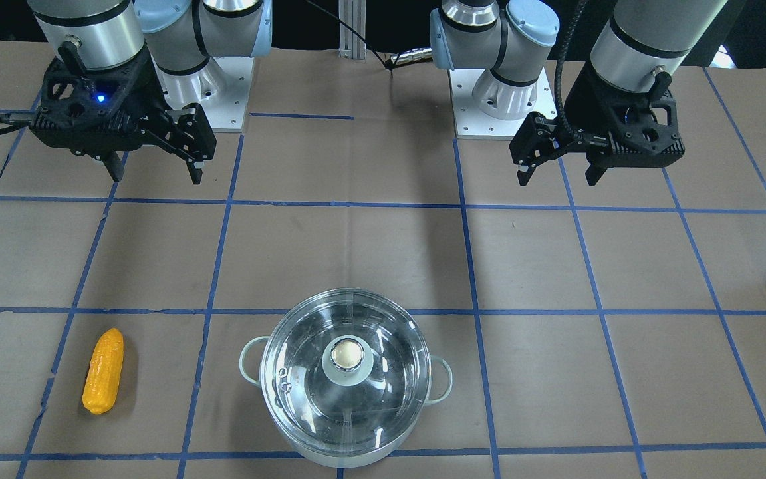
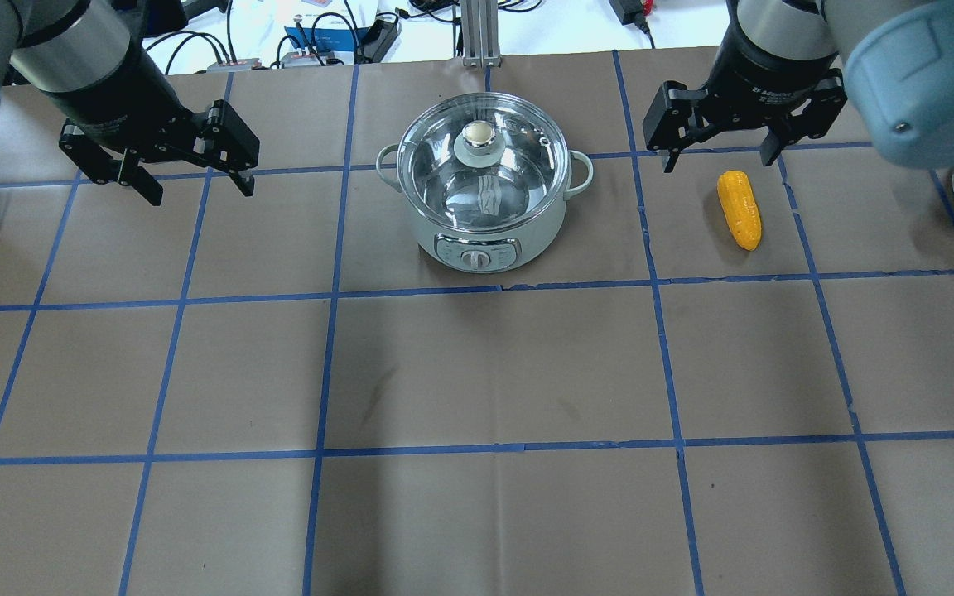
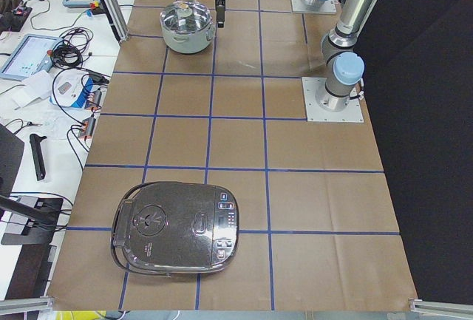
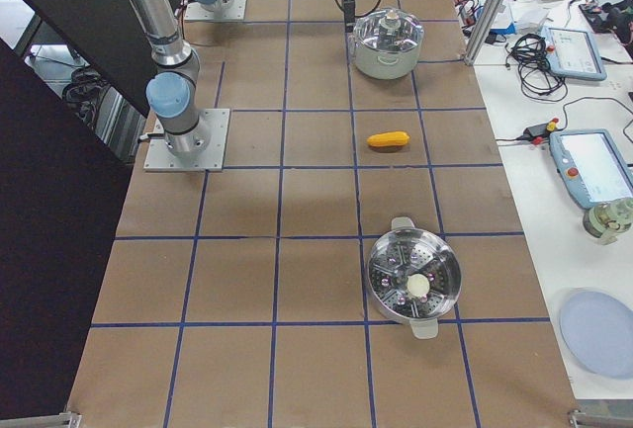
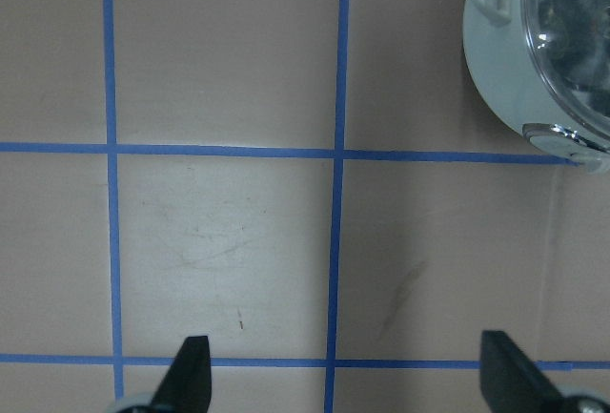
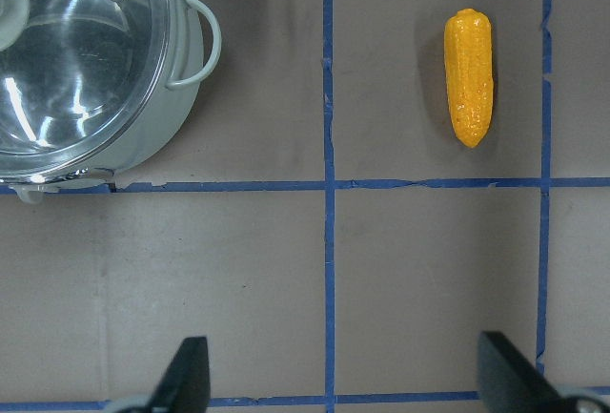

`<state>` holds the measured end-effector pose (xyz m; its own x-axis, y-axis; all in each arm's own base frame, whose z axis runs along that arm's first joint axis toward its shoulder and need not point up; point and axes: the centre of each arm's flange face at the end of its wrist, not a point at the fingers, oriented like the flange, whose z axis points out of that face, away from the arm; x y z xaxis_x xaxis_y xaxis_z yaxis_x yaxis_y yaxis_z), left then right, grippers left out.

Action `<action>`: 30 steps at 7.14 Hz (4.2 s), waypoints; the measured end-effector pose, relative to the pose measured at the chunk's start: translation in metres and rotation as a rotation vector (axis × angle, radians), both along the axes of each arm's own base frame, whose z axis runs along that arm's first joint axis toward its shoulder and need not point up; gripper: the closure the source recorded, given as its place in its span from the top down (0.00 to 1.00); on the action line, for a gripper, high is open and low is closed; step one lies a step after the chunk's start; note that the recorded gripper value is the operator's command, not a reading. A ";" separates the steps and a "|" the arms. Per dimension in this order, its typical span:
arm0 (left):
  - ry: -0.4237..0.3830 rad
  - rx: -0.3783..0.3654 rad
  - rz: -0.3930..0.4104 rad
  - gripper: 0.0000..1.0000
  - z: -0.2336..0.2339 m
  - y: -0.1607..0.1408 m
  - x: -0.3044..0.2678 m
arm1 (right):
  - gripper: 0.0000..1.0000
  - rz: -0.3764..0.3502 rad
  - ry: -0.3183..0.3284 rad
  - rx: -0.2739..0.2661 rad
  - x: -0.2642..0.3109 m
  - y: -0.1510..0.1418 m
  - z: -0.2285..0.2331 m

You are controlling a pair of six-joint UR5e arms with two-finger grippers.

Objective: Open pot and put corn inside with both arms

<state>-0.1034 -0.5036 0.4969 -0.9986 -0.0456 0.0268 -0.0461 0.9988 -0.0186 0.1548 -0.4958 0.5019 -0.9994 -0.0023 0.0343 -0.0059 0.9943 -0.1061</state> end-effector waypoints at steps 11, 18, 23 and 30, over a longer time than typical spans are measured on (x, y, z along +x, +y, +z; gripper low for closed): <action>0.034 -0.073 0.039 1.00 -0.069 -0.150 -0.217 | 0.92 -0.099 -0.048 0.089 -0.163 -0.176 -0.260; 0.053 -0.041 0.074 0.90 -0.144 -0.172 -0.257 | 0.17 -0.079 -0.060 0.082 -0.161 -0.174 -0.312; 0.052 -0.030 0.072 0.11 -0.151 -0.173 -0.258 | 0.17 -0.071 -0.067 0.105 -0.137 -0.133 -0.145; 0.029 -0.006 0.026 0.05 -0.073 -0.184 -0.045 | 0.16 -0.023 -0.080 0.007 0.065 -0.146 -0.135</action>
